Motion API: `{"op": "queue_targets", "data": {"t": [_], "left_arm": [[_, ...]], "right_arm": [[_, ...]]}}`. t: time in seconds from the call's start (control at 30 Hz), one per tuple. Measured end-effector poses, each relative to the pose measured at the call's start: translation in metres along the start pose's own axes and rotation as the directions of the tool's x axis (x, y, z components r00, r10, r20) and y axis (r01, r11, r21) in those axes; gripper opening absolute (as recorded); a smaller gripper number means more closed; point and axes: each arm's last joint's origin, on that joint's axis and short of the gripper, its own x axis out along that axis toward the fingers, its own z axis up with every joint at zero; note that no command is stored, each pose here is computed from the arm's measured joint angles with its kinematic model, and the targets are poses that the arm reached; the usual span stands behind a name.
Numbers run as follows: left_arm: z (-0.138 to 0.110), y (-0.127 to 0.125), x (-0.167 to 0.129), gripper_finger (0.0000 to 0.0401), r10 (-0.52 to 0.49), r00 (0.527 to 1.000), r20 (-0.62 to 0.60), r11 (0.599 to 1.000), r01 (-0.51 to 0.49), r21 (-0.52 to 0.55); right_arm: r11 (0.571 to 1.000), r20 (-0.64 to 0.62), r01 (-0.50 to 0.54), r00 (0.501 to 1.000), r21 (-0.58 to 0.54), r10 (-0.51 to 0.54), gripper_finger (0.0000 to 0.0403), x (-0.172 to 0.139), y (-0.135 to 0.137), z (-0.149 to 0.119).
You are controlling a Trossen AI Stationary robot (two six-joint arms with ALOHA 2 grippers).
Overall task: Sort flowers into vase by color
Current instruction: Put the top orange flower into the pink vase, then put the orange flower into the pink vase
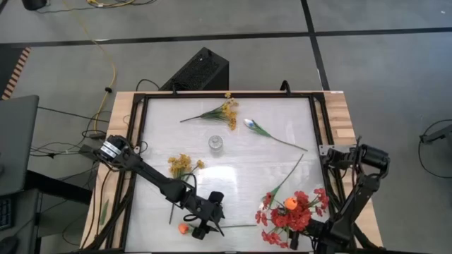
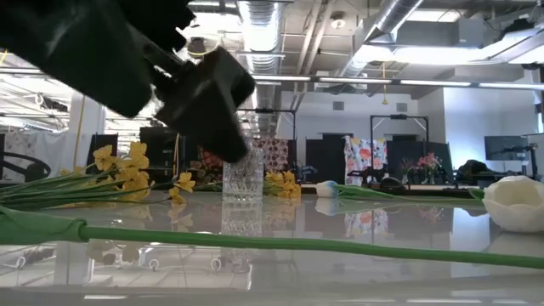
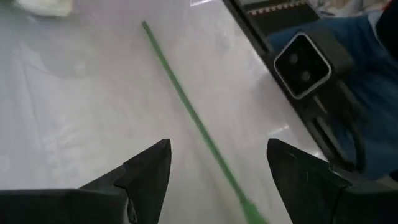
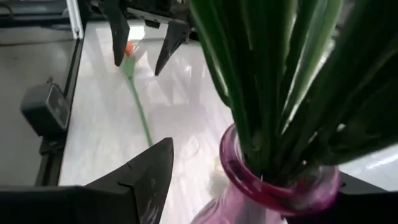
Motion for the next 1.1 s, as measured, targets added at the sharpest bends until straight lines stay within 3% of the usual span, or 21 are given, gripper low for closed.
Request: {"op": "queue_targets", "data": {"t": [0.17, 0.43, 0.6, 0.73, 0.9, 1.1], "left_arm": [[-0.004, -0.001, 0.016, 0.0254, -0.007, 1.000, -0.030, 1.000, 0.008, 0.016], [-0.009, -0.001, 0.032, 0.0254, 0.007, 0.997, -0.070, 1.000, -0.006, 0.020], [-0.013, 0.000, 0.031, 0.0254, 0.047, 0.991, -0.121, 0.999, -0.047, 0.000], [-0.018, 0.001, 0.030, 0.0247, 0.093, 0.982, -0.162, 0.995, -0.087, 0.043], [-0.019, 0.005, 0.029, 0.0189, 0.141, 0.974, -0.178, 0.987, -0.125, 0.096], [-0.018, 0.013, 0.028, 0.0063, 0.158, 0.968, -0.194, 0.985, -0.141, 0.099]], "right_arm": [[1.000, -0.131, -0.026, 0.991, 0.006, 0.027, 0.0278, -0.004, -0.005, 0.008], [0.998, -0.225, -0.056, 0.972, 0.035, 0.063, 0.0279, -0.010, -0.009, 0.017], [0.989, -0.382, -0.109, 0.914, 0.103, 0.141, 0.0279, -0.018, -0.012, 0.028], [0.974, -0.487, -0.144, 0.847, 0.175, 0.212, 0.0279, -0.025, -0.015, 0.037], [0.957, -0.541, -0.142, 0.799, 0.255, 0.263, 0.0279, -0.030, -0.018, 0.045], [0.936, -0.633, -0.106, 0.710, 0.335, 0.307, 0.0279, -0.034, -0.019, 0.046]]}}
